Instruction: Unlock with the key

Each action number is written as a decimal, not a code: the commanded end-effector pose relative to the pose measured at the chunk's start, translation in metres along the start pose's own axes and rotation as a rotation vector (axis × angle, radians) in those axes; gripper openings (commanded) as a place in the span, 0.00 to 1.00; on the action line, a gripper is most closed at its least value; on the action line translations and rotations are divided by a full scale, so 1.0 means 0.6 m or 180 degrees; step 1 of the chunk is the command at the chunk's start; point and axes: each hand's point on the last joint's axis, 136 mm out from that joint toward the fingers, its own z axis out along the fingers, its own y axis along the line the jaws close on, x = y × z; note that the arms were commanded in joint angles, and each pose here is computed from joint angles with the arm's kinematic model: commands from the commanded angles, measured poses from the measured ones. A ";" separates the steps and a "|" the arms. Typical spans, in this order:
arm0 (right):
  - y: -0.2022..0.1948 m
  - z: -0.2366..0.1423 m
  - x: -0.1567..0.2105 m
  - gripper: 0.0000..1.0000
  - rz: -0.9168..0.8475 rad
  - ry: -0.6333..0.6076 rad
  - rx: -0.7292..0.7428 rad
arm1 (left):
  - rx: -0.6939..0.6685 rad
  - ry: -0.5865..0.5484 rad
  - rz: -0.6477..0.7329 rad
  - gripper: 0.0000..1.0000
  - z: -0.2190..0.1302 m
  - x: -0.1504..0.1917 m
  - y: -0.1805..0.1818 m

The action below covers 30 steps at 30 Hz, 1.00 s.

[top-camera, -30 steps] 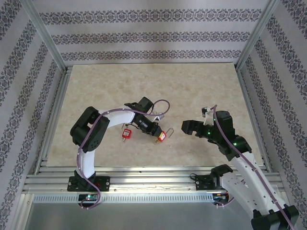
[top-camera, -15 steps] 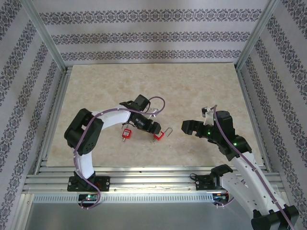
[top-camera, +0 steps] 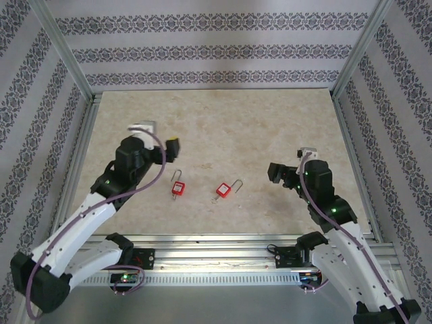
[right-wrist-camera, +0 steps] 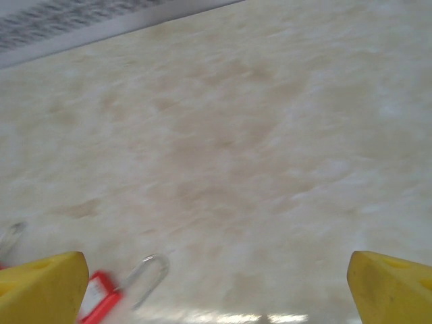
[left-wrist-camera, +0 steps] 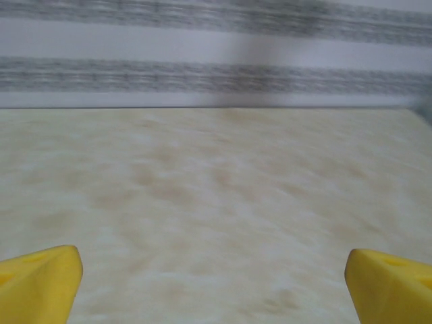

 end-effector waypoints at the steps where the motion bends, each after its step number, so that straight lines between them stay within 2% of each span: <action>1: -0.076 0.020 -0.042 0.98 -0.0375 -0.0486 0.0888 | -0.0952 -0.0398 0.0056 1.00 -0.008 0.007 0.118; 5: -0.096 0.055 -0.063 0.98 -0.0634 -0.0987 0.1112 | -0.1397 -0.0635 0.0099 0.99 -0.012 0.051 0.198; 9: -0.114 0.105 -0.049 0.98 -0.0721 -0.1056 0.1152 | -0.1699 -0.0535 0.0232 1.00 0.007 0.116 0.251; 15: -0.115 0.140 -0.018 0.98 -0.0890 -0.1395 0.0924 | -0.1560 -0.0554 0.0273 1.00 0.058 0.178 0.264; 17: -0.108 0.135 -0.022 0.98 -0.0913 -0.1597 0.0817 | -0.1414 -0.0745 0.0236 1.00 0.069 0.179 0.258; 21: -0.089 0.165 -0.013 0.98 -0.1139 -0.1532 0.0601 | -0.0956 -0.0691 0.0342 1.00 0.111 0.209 0.230; 22: -0.092 0.173 -0.010 0.98 -0.1124 -0.1521 0.0609 | -0.0913 -0.0579 0.0342 1.00 0.119 0.221 0.229; 25: -0.121 0.205 -0.012 0.98 -0.0942 -0.1445 0.0790 | -0.0985 -0.0581 0.0248 0.99 0.127 0.218 0.246; 27: -0.153 0.229 -0.022 0.98 -0.0747 -0.1186 0.1079 | -0.1122 -0.0307 0.0044 0.99 0.143 0.224 0.272; 28: -0.166 0.241 -0.017 0.98 -0.0644 -0.0968 0.1068 | -0.1015 -0.0159 0.0110 1.00 0.161 0.226 0.265; 30: -0.176 0.240 -0.036 0.98 -0.0436 -0.1016 0.0870 | -0.0880 0.0010 0.0184 1.00 0.179 0.229 0.251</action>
